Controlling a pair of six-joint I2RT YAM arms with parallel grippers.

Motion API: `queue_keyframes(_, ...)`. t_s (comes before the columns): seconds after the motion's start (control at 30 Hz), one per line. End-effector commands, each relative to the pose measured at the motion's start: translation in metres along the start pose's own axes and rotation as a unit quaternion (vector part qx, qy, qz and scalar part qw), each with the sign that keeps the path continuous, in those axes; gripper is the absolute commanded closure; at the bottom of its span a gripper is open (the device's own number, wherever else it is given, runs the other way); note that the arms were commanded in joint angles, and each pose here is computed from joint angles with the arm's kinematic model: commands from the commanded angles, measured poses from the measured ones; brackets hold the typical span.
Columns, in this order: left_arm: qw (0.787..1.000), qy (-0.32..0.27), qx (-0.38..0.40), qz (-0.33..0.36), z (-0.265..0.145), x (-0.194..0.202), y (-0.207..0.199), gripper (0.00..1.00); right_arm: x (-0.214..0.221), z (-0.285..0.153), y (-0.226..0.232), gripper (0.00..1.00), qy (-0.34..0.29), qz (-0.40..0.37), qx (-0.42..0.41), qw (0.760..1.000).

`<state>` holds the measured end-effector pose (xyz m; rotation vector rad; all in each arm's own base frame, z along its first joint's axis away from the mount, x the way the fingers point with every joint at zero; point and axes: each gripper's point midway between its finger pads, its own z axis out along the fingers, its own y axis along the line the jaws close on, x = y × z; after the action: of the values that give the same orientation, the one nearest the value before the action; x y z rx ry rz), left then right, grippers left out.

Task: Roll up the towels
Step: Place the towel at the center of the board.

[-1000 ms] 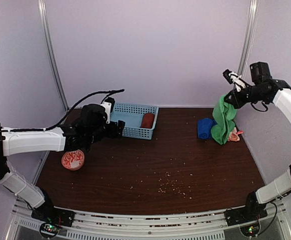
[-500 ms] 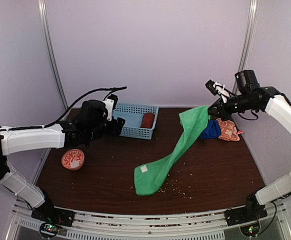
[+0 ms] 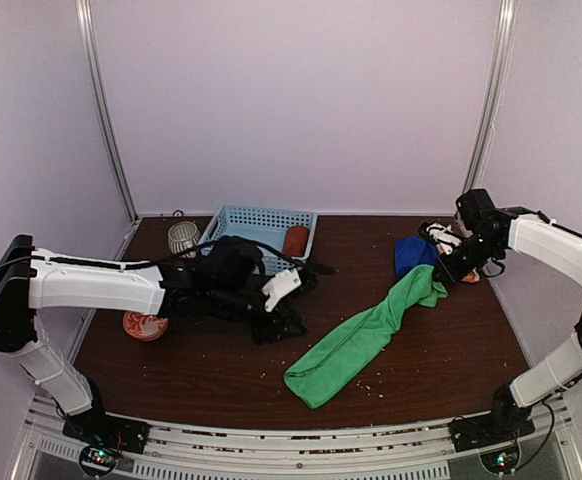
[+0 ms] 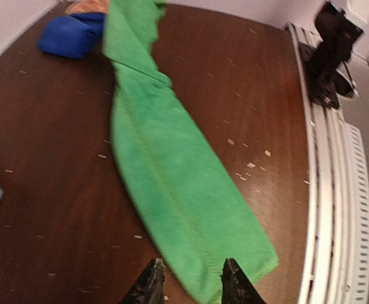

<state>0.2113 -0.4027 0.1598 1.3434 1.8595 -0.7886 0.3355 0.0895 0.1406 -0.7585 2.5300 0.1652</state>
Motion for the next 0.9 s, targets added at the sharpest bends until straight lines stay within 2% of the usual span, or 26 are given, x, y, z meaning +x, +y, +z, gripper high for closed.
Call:
queue_keyframes(0.0, 0.991, 0.091, 0.092, 0.034, 0.021, 0.037, -0.053, 0.66, 0.009, 0.002, 0.001, 0.94, 0.010, -0.003, 0.001, 1.000)
queue_keyframes(0.1, 0.988, 0.126, 0.085, 0.024, 0.030, 0.060, -0.059, 0.66, 0.015, 0.007, 0.006, 0.92, 0.021, -0.011, -0.013, 1.000)
queue_keyframes(0.23, 0.986, 0.158, 0.049, 0.002, 0.039, 0.080, -0.048, 0.68, 0.026, 0.005, 0.022, 0.86, 0.037, -0.046, -0.056, 0.997)
queue_keyframes(0.4, 0.985, 0.169, 0.042, -0.004, 0.046, 0.087, -0.044, 0.76, 0.039, -0.002, 0.029, 0.85, 0.046, -0.090, -0.068, 0.993)
queue_keyframes(0.57, 0.982, 0.180, 0.053, -0.007, 0.053, 0.095, -0.047, 0.78, 0.044, 0.001, 0.031, 0.85, 0.054, -0.093, -0.075, 0.991)
queue_keyframes(0.7, 0.981, 0.192, 0.031, -0.010, 0.059, 0.100, -0.038, 0.80, 0.043, 0.004, 0.035, 0.84, 0.051, -0.091, -0.085, 0.991)
queue_keyframes(0.8, 0.980, 0.199, 0.006, -0.009, 0.061, 0.100, -0.029, 0.87, 0.044, 0.004, 0.037, 0.82, 0.050, -0.092, -0.091, 0.990)
queue_keyframes(0.83, 0.980, 0.199, 0.005, -0.008, 0.061, 0.099, -0.028, 0.91, 0.044, 0.004, 0.036, 0.80, 0.050, -0.093, -0.090, 0.990)
queue_keyframes(0.87, 0.980, 0.198, 0.007, -0.007, 0.061, 0.098, -0.029, 0.95, 0.043, 0.005, 0.034, 0.72, 0.051, -0.094, -0.085, 0.991)
